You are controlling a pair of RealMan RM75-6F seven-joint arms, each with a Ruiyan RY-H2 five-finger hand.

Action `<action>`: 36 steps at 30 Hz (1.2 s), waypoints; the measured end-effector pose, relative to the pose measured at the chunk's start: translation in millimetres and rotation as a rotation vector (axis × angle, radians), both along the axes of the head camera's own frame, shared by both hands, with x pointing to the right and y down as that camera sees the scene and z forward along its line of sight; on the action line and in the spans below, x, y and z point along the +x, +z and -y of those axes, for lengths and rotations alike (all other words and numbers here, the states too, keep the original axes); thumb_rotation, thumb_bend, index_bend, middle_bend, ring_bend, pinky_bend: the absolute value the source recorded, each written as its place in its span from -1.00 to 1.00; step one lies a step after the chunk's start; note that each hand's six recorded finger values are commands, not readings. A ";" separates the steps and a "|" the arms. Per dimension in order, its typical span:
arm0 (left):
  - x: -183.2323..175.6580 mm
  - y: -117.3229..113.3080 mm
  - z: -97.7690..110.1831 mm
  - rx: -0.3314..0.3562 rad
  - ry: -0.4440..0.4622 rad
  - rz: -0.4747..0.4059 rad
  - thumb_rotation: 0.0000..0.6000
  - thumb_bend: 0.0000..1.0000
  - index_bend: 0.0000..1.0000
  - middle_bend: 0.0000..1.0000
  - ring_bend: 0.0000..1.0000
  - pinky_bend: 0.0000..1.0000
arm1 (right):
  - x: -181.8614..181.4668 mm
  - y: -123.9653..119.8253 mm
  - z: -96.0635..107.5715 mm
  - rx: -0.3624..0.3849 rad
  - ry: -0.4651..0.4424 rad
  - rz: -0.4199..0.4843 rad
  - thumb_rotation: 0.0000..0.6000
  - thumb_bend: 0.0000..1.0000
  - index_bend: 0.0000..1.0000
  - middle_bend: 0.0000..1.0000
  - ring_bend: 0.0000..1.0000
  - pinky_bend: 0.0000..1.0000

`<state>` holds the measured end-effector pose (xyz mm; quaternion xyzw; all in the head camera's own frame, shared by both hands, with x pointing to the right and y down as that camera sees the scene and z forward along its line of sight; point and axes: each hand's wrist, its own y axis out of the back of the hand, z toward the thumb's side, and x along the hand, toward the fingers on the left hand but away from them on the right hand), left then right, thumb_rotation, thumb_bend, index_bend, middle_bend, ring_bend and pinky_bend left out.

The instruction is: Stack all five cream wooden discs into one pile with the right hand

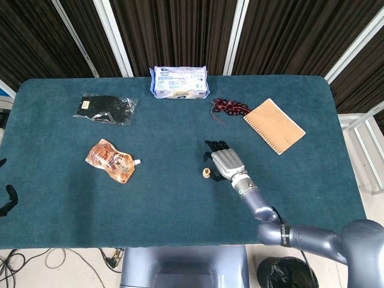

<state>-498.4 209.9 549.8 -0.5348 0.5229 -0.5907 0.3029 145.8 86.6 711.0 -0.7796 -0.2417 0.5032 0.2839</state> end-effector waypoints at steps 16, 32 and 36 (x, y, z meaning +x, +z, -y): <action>2.9 -0.4 -4.4 -0.013 0.011 -0.006 1.00 0.25 -0.73 -1.00 -1.00 -1.00 | 75.4 -105.6 -9.4 0.216 0.090 0.066 1.00 -0.19 -0.58 -1.00 -1.00 -1.00; 6.1 0.8 -5.9 -0.082 0.096 0.013 1.00 0.25 -0.74 -1.00 -1.00 -1.00 | 216.5 -152.4 -139.1 0.419 0.259 -0.157 1.00 -0.19 -0.61 -1.00 -1.00 -1.00; 8.1 1.9 -6.1 -0.089 0.138 0.018 1.00 0.25 -0.74 -1.00 -1.00 -1.00 | 231.1 -143.6 -146.1 0.412 0.282 -0.192 1.00 -0.19 -0.61 -1.00 -1.00 -1.00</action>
